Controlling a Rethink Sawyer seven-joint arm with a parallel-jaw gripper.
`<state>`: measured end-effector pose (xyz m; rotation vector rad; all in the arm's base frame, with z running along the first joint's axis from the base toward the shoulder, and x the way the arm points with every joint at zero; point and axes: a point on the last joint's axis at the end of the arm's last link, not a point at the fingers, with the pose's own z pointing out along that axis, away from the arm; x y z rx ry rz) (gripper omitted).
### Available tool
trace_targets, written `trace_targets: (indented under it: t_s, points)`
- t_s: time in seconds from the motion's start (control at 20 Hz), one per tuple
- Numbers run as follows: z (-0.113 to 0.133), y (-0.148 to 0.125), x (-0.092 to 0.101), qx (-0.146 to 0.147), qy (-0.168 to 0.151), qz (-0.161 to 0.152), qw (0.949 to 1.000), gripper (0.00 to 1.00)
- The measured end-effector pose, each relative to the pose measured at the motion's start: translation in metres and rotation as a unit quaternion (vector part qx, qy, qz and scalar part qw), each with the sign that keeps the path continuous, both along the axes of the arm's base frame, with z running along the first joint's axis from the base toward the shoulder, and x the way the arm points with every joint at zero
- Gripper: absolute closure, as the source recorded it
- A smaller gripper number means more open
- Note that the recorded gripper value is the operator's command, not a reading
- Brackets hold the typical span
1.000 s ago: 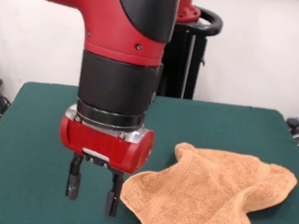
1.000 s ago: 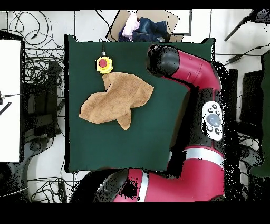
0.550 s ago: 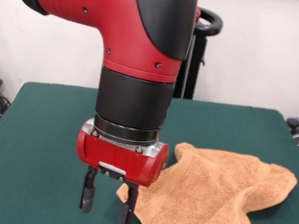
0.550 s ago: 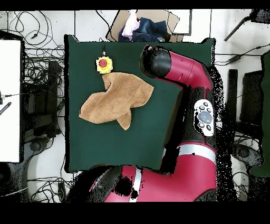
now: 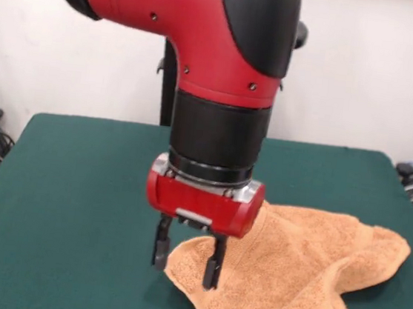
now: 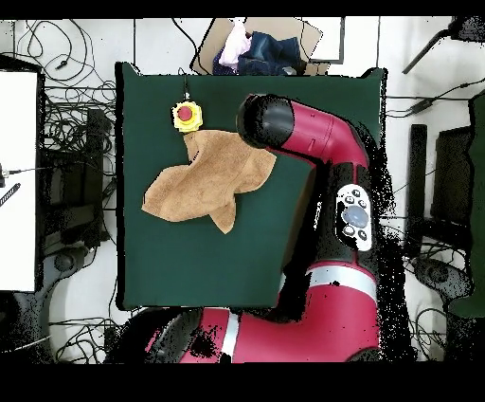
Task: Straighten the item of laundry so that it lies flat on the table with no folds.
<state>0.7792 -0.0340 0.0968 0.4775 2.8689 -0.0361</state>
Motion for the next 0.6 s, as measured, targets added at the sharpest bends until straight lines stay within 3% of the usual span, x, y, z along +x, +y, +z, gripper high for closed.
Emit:
trace_targets:
  t_s: [0.25,0.6]
  points:
    - [0.024,0.014,-0.017,0.024,0.071,0.005,0.9972,0.0]
    - [0.051,0.018,-0.027,0.039,0.115,0.006,0.9926,0.0]
